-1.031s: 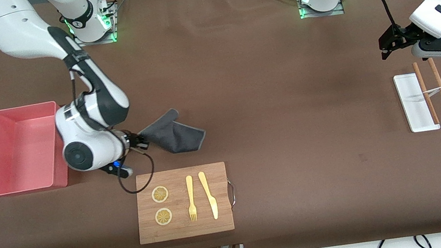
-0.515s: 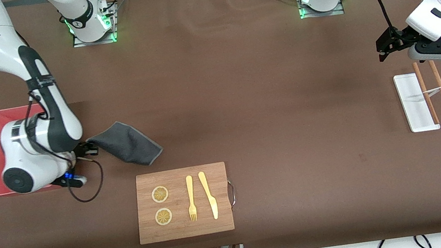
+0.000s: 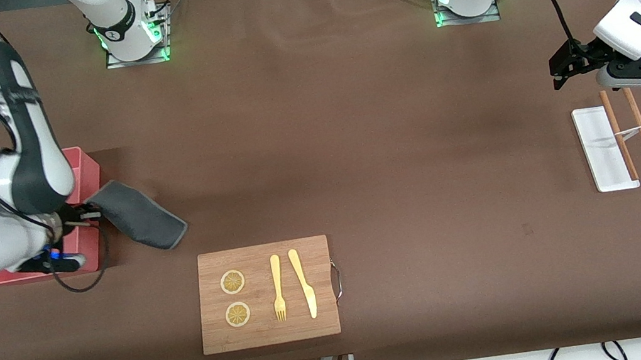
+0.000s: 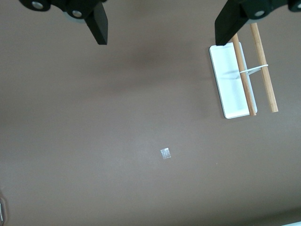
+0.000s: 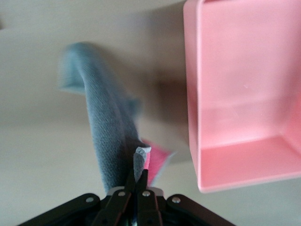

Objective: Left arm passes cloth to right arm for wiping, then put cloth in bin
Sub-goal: 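Lower the cloth into the pink bin and open the right gripper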

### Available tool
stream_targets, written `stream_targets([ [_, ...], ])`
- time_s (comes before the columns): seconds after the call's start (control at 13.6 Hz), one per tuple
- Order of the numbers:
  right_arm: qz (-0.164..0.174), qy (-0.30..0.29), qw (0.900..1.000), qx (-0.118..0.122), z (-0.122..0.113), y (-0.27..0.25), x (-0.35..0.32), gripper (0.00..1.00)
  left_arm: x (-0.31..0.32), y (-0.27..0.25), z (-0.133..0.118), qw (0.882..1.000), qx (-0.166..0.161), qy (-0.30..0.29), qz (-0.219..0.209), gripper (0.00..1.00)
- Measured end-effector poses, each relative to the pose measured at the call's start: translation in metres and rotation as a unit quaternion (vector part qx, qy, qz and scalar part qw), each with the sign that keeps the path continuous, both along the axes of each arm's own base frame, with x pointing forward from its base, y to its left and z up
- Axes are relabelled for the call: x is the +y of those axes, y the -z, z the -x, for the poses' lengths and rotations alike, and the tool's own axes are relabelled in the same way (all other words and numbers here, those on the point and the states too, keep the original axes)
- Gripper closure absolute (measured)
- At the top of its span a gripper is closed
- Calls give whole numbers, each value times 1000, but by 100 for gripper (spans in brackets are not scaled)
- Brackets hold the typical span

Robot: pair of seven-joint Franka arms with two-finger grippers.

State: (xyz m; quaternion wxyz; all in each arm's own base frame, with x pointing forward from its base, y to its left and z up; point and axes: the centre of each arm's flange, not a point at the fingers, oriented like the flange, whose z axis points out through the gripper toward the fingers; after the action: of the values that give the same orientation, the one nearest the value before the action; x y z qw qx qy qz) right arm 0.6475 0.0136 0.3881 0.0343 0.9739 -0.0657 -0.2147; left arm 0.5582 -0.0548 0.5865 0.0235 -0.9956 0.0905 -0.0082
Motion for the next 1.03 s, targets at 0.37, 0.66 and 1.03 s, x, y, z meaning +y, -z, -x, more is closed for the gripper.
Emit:
stream_targets([
  [0.37, -10, -32, 999, -5, 39, -136, -55, 98, 0, 0, 0, 1000, 2, 0, 0, 0],
  [0.66, -11, -84, 996, 7, 60, -155, -150, 98, 1, 1, 1, 1000, 3, -2, 0, 0],
  [1.03, -14, -88, 995, 37, 61, -84, -211, 98, 5, 2, 1, 1000, 8, -5, -1, 0],
])
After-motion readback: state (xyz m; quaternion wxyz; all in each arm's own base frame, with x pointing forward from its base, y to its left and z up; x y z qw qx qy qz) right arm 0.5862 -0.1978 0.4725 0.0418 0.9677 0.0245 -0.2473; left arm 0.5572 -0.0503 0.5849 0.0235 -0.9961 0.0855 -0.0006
